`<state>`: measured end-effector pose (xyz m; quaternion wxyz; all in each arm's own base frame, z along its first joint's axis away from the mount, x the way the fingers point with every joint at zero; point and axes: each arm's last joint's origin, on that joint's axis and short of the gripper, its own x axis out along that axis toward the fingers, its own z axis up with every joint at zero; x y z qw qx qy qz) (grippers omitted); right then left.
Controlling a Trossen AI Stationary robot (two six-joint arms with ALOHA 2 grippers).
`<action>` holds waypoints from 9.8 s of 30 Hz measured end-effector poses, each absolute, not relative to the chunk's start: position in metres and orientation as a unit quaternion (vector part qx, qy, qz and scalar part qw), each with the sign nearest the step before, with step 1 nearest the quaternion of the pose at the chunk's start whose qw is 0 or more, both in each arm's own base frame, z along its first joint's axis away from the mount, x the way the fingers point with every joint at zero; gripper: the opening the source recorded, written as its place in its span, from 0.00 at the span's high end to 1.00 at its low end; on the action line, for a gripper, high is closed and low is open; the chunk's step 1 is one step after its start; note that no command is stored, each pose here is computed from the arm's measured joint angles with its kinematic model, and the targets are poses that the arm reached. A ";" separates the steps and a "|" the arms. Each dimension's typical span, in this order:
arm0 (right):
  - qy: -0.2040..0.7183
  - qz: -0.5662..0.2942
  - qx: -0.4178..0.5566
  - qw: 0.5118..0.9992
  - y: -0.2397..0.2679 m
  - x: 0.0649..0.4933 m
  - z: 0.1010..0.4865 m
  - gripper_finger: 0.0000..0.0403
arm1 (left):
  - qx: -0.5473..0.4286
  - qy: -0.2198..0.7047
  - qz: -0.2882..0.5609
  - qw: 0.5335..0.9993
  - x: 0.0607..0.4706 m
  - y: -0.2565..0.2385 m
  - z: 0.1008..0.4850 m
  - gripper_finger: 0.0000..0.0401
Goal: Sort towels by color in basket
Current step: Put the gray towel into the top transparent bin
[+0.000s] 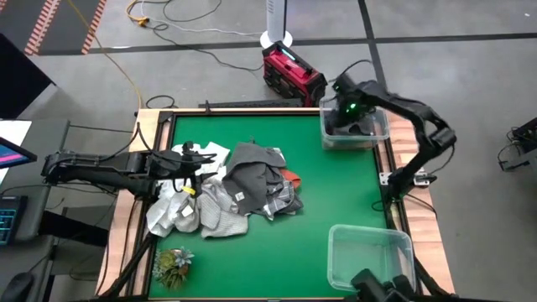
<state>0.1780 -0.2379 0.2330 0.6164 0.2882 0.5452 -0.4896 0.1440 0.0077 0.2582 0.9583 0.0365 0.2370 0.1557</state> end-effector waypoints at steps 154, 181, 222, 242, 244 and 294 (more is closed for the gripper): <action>0.495 -0.485 0.147 0.706 -0.184 0.167 0.357 0.70 | -0.044 0.257 0.154 0.953 0.141 0.006 0.253 0.55; 0.305 -0.094 -0.085 0.944 -0.027 0.363 0.265 0.34 | -0.012 0.263 0.153 0.953 0.138 0.007 0.283 0.55; 0.213 -0.406 -0.282 0.842 -0.038 0.309 0.466 0.95 | 0.011 0.203 0.164 0.965 0.124 0.008 0.301 0.55; -0.259 -0.482 -0.218 0.808 -0.046 0.138 0.631 0.94 | 0.012 0.195 0.164 0.967 0.125 0.008 0.302 0.55; -0.251 -0.501 -0.234 0.795 -0.044 0.130 0.637 0.95 | 0.011 0.199 0.164 0.966 0.125 0.008 0.302 0.55; 0.421 -0.506 -0.027 0.752 -0.087 0.206 0.461 0.95 | 0.041 0.057 0.084 0.994 0.258 0.031 0.249 0.55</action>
